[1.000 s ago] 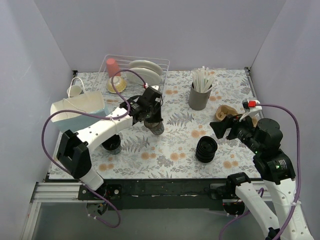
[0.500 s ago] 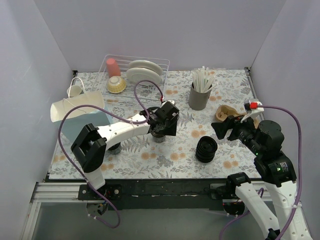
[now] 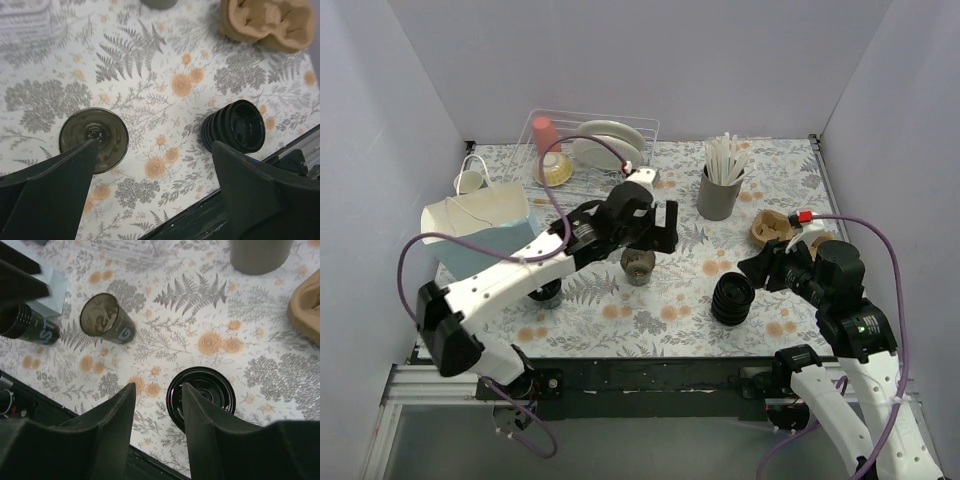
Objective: Pack the takeout coffee
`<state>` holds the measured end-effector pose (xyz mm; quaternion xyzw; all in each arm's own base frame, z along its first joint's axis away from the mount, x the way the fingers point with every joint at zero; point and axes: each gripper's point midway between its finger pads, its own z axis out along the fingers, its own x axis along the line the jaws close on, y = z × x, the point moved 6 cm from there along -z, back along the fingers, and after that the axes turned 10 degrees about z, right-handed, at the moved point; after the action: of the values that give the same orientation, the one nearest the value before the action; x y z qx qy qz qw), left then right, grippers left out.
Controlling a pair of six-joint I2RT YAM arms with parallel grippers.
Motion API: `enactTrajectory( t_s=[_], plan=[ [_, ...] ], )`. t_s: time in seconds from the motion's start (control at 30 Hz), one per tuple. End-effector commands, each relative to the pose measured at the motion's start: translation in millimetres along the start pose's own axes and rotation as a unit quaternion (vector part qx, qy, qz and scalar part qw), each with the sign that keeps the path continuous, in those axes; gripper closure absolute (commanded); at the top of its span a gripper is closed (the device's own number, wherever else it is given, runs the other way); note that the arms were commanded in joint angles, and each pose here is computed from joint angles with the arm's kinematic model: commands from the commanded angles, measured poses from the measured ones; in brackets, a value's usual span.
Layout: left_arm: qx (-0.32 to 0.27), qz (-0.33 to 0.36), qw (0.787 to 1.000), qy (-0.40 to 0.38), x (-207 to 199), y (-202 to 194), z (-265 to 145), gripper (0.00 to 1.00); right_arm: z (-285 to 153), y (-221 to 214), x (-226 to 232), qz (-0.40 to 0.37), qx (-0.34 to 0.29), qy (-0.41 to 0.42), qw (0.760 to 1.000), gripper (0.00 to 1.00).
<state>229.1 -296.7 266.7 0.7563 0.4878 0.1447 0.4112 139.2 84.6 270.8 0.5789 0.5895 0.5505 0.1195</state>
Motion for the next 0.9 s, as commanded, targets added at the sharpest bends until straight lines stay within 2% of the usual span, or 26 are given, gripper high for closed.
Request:
enactTrajectory(
  t_s=[0.0, 0.07, 0.2, 0.27, 0.4, 0.57, 0.87],
  plan=[
    [-0.077, 0.053, 0.995, 0.037, 28.5, 5.0, -44.2, 0.02, 14.0, -24.7, -2.9, 0.035, 0.054, 0.026, 0.998, 0.51],
    [-0.077, 0.061, 0.993, 0.058, 40.6, -9.9, -46.0, 0.02, 20.7, -33.2, -6.0, 0.045, 0.075, 0.028, 0.996, 0.52],
    [-0.113, 0.055, 0.99, 0.066, 57.7, -29.0, -62.9, 0.02, 31.4, -47.1, -14.9, 0.058, 0.106, 0.018, 0.993, 0.52],
    [-0.131, 0.046, 0.989, 0.053, 57.9, -34.2, -63.7, 0.02, 39.3, -59.2, -21.1, 0.068, 0.13, 0.015, 0.989, 0.52],
    [-0.126, 0.035, 0.991, 0.025, 61.3, -64.4, -56.2, 0.02, 46.2, -67.6, -30.1, 0.07, 0.151, -0.005, 0.986, 0.51],
    [-0.142, 0.029, 0.989, -0.014, 53.5, -64.9, -56.6, 0.02, 50.3, -64.5, -32.8, 0.061, 0.157, -0.017, 0.986, 0.5],
    [-0.118, 0.042, 0.992, -0.032, 47.5, -68.8, -49.9, 0.02, 55.0, -67.5, -34.7, 0.066, 0.164, -0.016, 0.984, 0.49]
  ],
)
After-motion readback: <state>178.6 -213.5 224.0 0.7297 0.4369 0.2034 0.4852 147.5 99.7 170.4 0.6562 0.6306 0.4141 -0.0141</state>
